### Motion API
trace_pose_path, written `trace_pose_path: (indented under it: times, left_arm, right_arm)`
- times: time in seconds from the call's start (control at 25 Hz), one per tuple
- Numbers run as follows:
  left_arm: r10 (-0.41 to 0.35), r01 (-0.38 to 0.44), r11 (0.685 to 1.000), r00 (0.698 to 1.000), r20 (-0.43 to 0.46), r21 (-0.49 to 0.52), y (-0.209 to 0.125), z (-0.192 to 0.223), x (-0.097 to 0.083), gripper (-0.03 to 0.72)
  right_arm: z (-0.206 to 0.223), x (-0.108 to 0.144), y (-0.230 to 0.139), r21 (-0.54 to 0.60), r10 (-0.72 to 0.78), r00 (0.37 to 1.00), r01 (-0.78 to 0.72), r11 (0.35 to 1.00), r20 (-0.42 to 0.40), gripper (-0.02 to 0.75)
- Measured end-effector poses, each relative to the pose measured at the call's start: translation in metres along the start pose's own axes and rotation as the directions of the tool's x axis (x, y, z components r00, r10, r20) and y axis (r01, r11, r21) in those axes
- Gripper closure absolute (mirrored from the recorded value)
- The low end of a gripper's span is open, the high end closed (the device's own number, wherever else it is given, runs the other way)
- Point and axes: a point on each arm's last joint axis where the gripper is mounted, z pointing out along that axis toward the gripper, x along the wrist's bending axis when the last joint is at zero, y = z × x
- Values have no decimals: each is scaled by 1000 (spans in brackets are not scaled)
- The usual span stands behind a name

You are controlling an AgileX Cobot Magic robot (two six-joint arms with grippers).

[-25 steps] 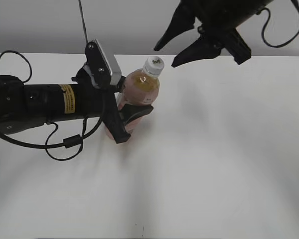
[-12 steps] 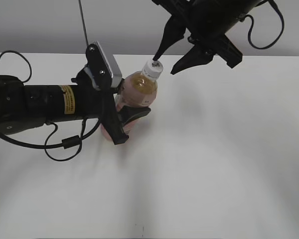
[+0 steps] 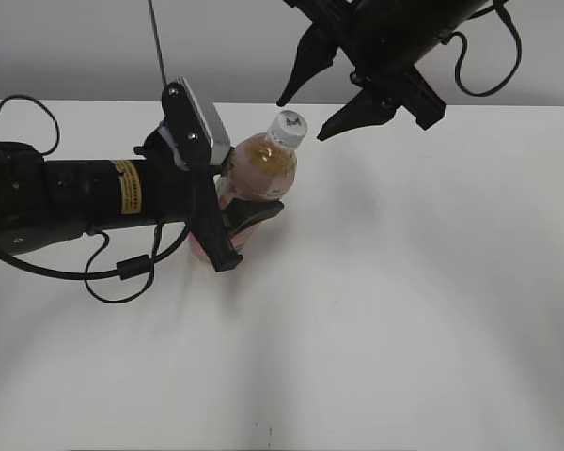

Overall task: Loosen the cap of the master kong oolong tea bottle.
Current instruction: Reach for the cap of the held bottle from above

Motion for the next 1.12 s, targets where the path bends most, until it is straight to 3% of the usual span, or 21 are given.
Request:
trace_pose_path:
  times: [0.68,0.96,1.12]
  left_arm:
    - [-4,4,1000,1000,-4,0,0,0,0,276]
    - [-9,9,1000,1000,-8,7,-1,0,1,276]
    - [-6,6,1000,1000,-9,9,-1,0,1,276]
  right_arm:
    - [12,5,-4,29,26,999,-25,999,-29,352]
    - [16,3,-3,34,20,1000,-20,999,-15,458]
    - [17,2,-3,34,-21,1000,22,999,-14,458]
